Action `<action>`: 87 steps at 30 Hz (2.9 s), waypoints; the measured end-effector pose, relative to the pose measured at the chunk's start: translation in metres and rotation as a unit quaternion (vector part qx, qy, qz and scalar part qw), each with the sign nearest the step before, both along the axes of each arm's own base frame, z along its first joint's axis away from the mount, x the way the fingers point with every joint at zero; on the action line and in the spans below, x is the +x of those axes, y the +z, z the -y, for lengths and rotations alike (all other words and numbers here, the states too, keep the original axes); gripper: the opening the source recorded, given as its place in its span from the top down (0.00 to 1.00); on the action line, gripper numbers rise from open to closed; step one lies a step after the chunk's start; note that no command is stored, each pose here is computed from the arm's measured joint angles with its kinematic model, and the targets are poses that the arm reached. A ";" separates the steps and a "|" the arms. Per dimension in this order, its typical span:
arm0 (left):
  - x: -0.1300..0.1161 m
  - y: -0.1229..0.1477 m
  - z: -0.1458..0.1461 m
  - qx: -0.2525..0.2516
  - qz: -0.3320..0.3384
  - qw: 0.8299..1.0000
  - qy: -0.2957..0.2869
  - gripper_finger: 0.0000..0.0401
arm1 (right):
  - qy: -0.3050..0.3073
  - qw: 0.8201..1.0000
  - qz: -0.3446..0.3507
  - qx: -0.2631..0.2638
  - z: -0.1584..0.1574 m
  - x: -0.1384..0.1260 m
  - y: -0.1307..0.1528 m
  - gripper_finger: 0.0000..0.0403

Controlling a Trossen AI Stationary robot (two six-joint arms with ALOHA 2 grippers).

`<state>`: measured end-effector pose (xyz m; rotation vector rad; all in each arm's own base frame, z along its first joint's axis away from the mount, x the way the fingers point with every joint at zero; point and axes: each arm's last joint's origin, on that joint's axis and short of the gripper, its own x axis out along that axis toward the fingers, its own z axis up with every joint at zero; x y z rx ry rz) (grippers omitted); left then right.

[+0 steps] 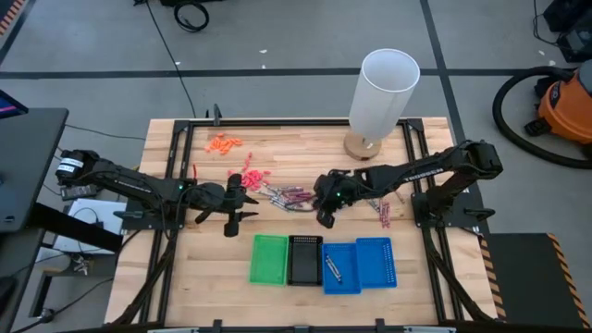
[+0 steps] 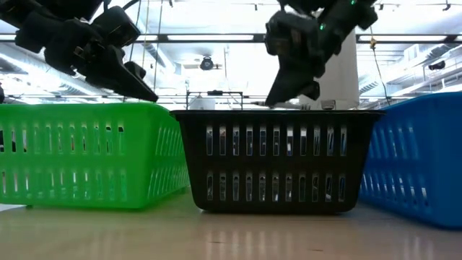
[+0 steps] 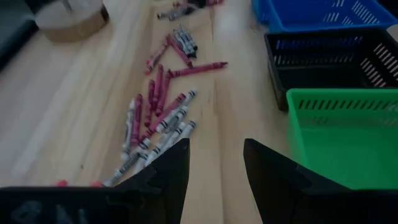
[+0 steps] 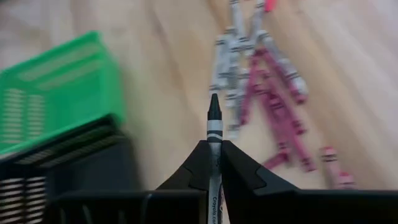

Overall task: Sort crayons
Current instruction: Put the black crayon into the left blue bin

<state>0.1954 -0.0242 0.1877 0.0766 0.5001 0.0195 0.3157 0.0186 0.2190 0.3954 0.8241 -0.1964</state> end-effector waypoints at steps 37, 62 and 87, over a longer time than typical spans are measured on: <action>0.011 0.034 0.001 0.131 0.179 0.974 -0.048 0.60 | -0.110 0.991 0.064 0.030 -0.137 -0.043 -0.002 0.93; 0.014 0.044 -0.018 0.149 0.221 0.964 -0.012 0.60 | -0.135 0.989 -0.039 0.047 -0.181 -0.058 -0.049 0.93; 0.014 0.044 -0.018 0.135 0.221 0.966 -0.012 0.60 | -0.136 0.981 -0.108 0.086 -0.166 -0.050 -0.053 0.77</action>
